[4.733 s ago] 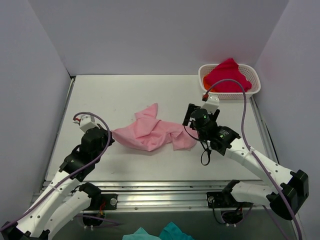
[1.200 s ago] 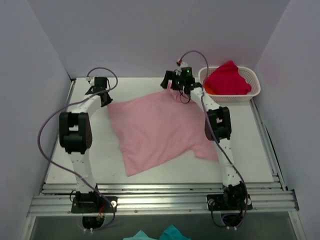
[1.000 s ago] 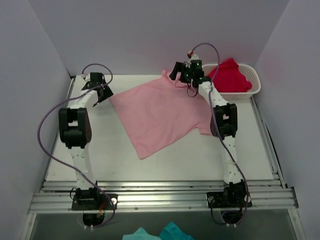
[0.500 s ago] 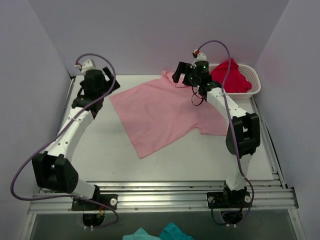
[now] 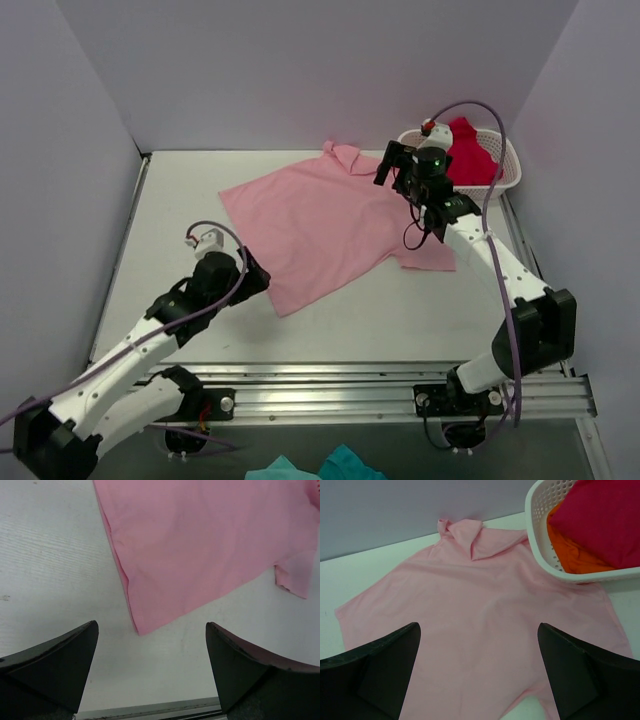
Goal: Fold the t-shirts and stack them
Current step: Flatten out the tshirt, then grap the side of the flattened tshirt closest away from the robot with both arms
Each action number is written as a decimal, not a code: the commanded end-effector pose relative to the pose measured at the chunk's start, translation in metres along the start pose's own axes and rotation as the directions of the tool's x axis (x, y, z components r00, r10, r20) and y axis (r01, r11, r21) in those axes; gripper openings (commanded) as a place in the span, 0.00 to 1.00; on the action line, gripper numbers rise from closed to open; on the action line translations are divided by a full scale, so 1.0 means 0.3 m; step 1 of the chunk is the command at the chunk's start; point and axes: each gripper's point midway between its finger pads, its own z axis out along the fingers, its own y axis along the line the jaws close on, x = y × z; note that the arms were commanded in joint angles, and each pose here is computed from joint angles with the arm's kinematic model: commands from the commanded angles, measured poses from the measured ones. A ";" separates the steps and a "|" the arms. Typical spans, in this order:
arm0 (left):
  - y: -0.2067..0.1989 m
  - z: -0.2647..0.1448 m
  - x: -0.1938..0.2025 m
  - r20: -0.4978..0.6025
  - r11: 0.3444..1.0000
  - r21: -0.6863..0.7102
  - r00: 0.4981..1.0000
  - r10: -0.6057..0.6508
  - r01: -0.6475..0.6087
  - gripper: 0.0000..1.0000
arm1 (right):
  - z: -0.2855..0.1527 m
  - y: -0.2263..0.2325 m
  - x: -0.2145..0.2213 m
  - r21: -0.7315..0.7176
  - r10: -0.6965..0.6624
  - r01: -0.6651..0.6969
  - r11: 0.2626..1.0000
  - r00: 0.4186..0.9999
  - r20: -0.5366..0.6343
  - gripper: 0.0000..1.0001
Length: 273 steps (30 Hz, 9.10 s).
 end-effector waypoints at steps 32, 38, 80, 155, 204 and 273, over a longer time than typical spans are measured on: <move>-0.034 0.277 0.380 -0.236 0.993 0.059 0.968 -0.085 0.102 0.26 | -0.255 -0.195 -0.031 0.200 -0.001 -0.011 0.980 0.998 0.062 1.00; -0.015 0.275 0.381 -0.233 0.996 0.038 0.970 -0.072 0.083 0.02 | -0.239 -0.204 -0.013 0.207 -0.004 -0.007 0.978 0.999 0.052 1.00; 0.419 0.002 -0.142 0.170 0.950 -0.231 0.970 -0.172 0.209 0.02 | 0.463 0.258 0.381 0.008 0.021 -0.020 1.000 0.985 -0.169 0.93; 0.403 -0.013 -0.141 0.179 0.963 -0.190 0.971 -0.157 0.191 0.02 | 0.838 0.177 0.464 0.044 0.010 0.000 0.999 0.975 -0.220 0.00; 0.503 -0.137 -0.242 0.370 0.874 -0.336 0.902 -0.221 0.352 0.94 | -0.036 -0.183 0.124 0.434 0.076 -0.074 0.898 0.997 0.012 1.00; 0.263 -0.127 0.229 0.027 0.925 -0.369 0.993 0.111 -0.094 0.90 | -0.639 -0.170 1.205 0.168 0.255 -0.192 0.967 0.730 -0.634 0.67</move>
